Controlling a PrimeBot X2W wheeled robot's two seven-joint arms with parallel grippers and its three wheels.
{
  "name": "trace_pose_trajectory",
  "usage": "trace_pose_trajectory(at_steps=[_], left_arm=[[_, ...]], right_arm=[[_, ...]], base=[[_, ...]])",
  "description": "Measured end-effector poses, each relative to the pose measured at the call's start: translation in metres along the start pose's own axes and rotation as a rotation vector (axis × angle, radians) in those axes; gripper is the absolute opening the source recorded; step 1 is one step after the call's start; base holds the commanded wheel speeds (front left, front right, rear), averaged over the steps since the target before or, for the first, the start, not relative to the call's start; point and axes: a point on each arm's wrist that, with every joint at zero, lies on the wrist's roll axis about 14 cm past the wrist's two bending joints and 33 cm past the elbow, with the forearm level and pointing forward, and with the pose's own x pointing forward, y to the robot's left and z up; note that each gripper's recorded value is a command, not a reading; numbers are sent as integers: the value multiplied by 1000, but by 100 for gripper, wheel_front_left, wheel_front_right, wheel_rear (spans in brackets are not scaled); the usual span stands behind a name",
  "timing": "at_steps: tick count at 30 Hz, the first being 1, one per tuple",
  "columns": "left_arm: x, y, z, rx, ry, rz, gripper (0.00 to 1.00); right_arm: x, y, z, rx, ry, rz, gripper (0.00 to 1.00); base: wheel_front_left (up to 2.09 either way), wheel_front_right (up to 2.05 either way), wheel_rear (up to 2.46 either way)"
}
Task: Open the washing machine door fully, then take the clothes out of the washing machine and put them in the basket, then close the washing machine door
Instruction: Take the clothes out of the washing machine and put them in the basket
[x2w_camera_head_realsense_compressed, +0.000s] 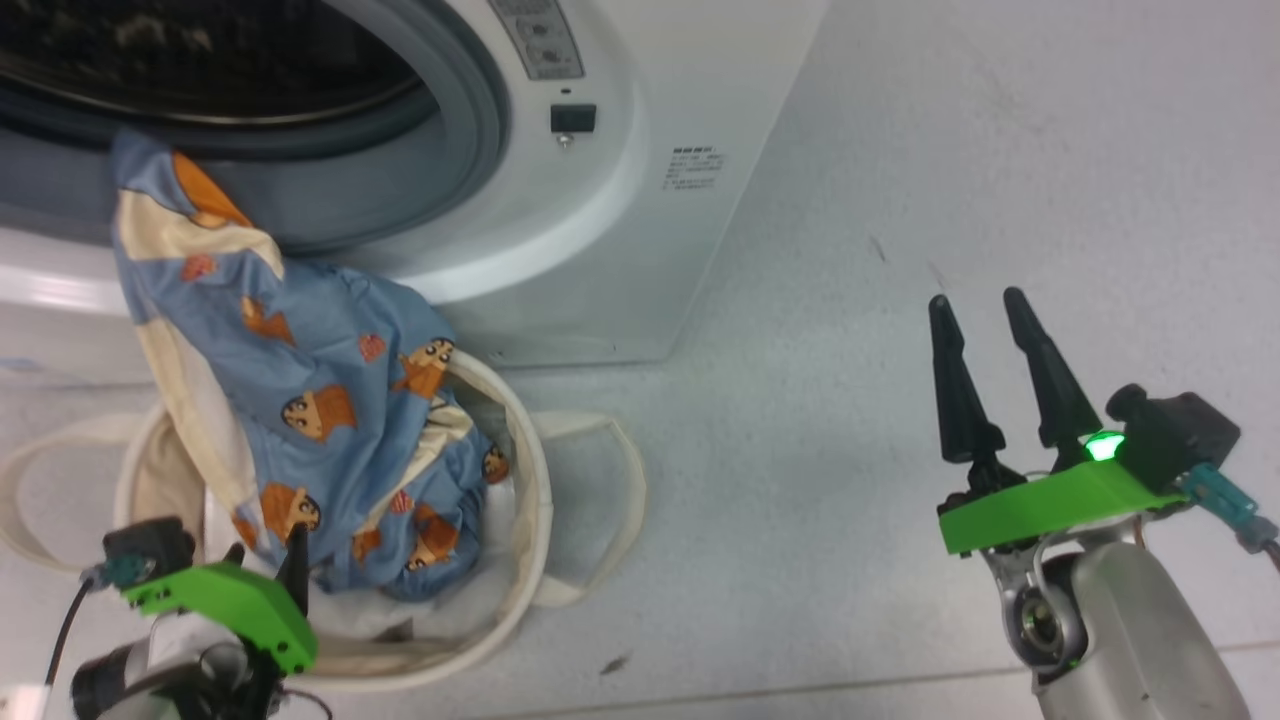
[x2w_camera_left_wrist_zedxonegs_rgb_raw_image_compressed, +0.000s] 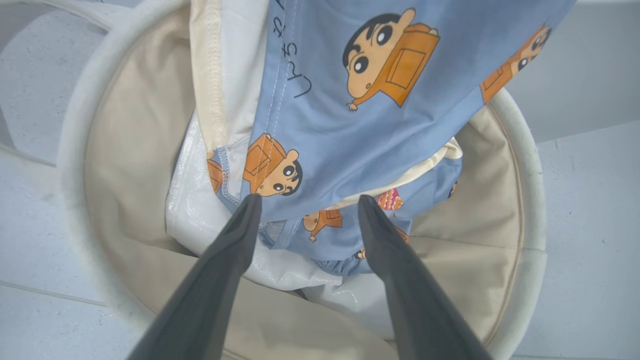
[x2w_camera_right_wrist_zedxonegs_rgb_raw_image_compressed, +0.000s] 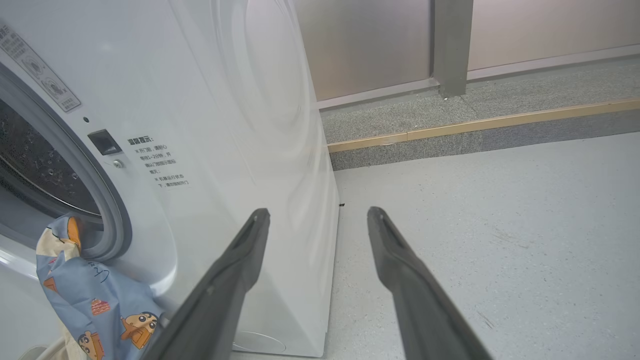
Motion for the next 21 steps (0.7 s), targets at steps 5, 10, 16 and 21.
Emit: trace_pose_trajectory(at_steps=[5, 10, 16, 21], left_arm=[[-22, 13, 13, 15, -71, 28, 100], [-43, 14, 55, 39, -201, 7, 100], [-82, 4, 125, 76, -432, -42, 100], [-123, -3, 143, 90, -580, -70, 100]], right_arm=[[-8, 10, 10, 23, -21, 19, 100], [-22, 17, 16, 44, -31, 29, 100], [-37, 26, 27, 62, -59, 46, 100], [-52, 34, 34, 72, -77, 65, 100]], base=[[0, 0, 0], [0, 0, 0], [0, 0, 0], [0, 0, 0]])
